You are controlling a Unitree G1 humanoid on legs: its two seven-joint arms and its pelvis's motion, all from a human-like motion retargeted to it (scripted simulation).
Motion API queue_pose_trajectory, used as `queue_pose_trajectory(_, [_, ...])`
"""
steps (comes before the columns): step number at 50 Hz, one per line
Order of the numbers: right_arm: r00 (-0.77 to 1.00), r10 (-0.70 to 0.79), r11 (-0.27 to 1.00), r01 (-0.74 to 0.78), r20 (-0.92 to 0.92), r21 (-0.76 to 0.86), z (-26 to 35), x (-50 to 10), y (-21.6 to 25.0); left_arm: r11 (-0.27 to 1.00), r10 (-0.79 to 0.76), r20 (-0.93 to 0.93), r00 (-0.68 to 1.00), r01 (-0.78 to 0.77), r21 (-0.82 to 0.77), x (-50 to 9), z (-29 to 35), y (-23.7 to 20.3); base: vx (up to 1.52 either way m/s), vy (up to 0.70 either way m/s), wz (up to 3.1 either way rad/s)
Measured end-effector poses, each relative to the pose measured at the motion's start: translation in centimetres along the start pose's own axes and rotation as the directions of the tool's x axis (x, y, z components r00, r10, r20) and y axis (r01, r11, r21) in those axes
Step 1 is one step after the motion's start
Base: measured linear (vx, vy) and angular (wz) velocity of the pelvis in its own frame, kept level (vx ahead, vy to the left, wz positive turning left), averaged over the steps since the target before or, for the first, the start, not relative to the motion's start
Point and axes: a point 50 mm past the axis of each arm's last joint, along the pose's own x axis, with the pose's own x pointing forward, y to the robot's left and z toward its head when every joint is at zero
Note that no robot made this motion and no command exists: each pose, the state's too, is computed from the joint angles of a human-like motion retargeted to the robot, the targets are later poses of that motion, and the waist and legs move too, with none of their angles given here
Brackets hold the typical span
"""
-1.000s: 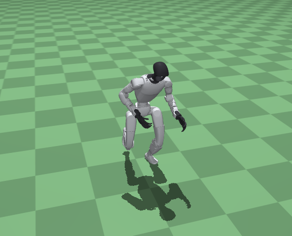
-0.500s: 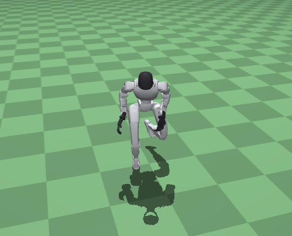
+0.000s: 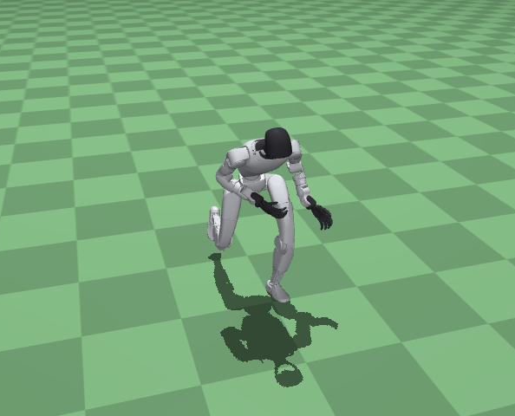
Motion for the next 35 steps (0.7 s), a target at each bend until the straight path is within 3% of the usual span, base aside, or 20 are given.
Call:
queue_pose_trajectory(2, [0.997,-0.07,0.997,0.071,0.041,-0.033,1.3,-1.1,-3.0,0.97,-0.242,0.216,0.946,0.241,0.033,0.3,4.9,-7.1,1.05,0.05,1.36])
queue_pose_trajectory(4, [0.994,-0.103,0.995,0.103,0.031,0.006,2.1,-2.9,-4.9,0.874,-0.465,0.414,0.783,0.482,0.071,-2.4,9.0,-12.0,1.09,0.01,0.39])
queue_pose_trajectory(8, [0.979,-0.178,0.981,0.184,-0.097,0.059,1.1,-5.9,-6.7,0.498,-0.776,0.489,0.398,0.863,0.087,-8.4,11.7,-15.4,1.2,-0.03,-0.36])
queue_pose_trajectory(11, [0.957,-0.21,0.974,0.222,-0.198,0.036,-0.3,-7.6,-6.8,0.282,-0.881,0.407,0.241,0.958,0.044,-10.7,10.5,-14.6,1.39,-0.09,0.12])
queue_pose_trajectory(17, [0.892,-0.268,0.958,0.286,-0.363,-0.006,-2.3,-11.2,-7.3,0.153,-0.967,0.215,0.136,0.986,0.062,-13.8,7.1,-13.4,1.49,-0.21,0.27])
queue_pose_trajectory(20, [0.857,-0.357,0.931,0.358,-0.372,-0.071,-2.1,-11.8,-8.7,0.008,-0.999,0.032,0.005,0.994,0.11,-14.3,4.8,-14.3,1.41,-0.18,-0.58])
queue_pose_trajectory(22, [0.841,-0.421,0.907,0.381,-0.34,-0.182,-2.4,-10.5,-9.3,0.078,-0.994,-0.062,0.086,0.99,0.122,-13.0,2.9,-14.4,1.25,-0.13,-0.87])
queue_pose_trajectory(23, [0.839,-0.44,0.895,0.382,-0.318,-0.231,-2.7,-9.6,-9.6,0.178,-0.979,-0.073,0.193,0.969,0.173,-11.9,2.3,-14.2,1.09,-0.11,-0.83])
queue_pose_trajectory(25, [0.847,-0.475,0.87,0.41,-0.24,-0.274,-2.3,-7.6,-10.1,0.366,-0.912,-0.03,0.41,0.843,0.394,-9.5,2.2,-13.2,0.9,-0.1,-1.0])
queue_pose_trajectory(28, [0.891,-0.447,0.884,0.425,-0.084,-0.193,0.1,-5.7,-9.5,0.553,-0.805,0.128,0.579,0.655,0.515,-7.6,3.8,-10.6,0.74,-0.02,-1.82])
queue_pose_trajectory(31, [0.93,-0.367,0.924,0.365,0.006,-0.116,1.9,-5.0,-8.4,0.612,-0.762,0.15,0.63,0.624,0.486,-7.0,4.8,-7.0,0.65,0.1,-2.3])
queue_pose_trajectory(35, [0.948,-0.318,0.94,0.318,0.015,-0.121,1.1,-4.1,-7.1,0.579,-0.738,-0.001,0.675,0.635,0.511,-7.4,4.3,-1.7,0.63,0.17,-3.37])
